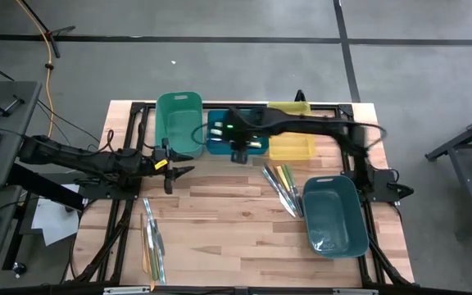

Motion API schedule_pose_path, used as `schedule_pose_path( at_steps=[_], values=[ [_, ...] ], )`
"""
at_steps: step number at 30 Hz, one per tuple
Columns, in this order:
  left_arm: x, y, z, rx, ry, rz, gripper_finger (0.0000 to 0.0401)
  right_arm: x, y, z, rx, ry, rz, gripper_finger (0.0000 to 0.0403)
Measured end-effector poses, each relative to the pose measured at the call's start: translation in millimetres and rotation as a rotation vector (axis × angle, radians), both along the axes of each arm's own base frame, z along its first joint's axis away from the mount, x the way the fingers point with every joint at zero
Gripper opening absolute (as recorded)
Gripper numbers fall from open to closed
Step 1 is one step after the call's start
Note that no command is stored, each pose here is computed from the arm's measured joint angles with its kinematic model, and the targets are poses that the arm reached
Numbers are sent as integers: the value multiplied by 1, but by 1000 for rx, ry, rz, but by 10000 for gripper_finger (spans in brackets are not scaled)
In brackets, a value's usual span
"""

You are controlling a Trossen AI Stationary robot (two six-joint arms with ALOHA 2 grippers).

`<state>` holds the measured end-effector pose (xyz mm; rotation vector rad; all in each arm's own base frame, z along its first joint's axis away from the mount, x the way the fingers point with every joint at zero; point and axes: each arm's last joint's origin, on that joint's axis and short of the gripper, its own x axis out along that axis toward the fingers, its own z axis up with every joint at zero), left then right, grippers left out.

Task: Sort silverware by color (type)
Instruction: Put the yellow knife into the blue bin

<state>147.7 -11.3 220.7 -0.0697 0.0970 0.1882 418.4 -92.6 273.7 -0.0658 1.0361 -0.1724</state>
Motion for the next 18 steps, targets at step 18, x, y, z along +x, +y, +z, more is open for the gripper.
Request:
schedule_pose_path(
  at_steps=[18],
  values=[
    [0,1,3,44,-18,18,145,-120,68,-6,17,-933,26,97]
  ],
)
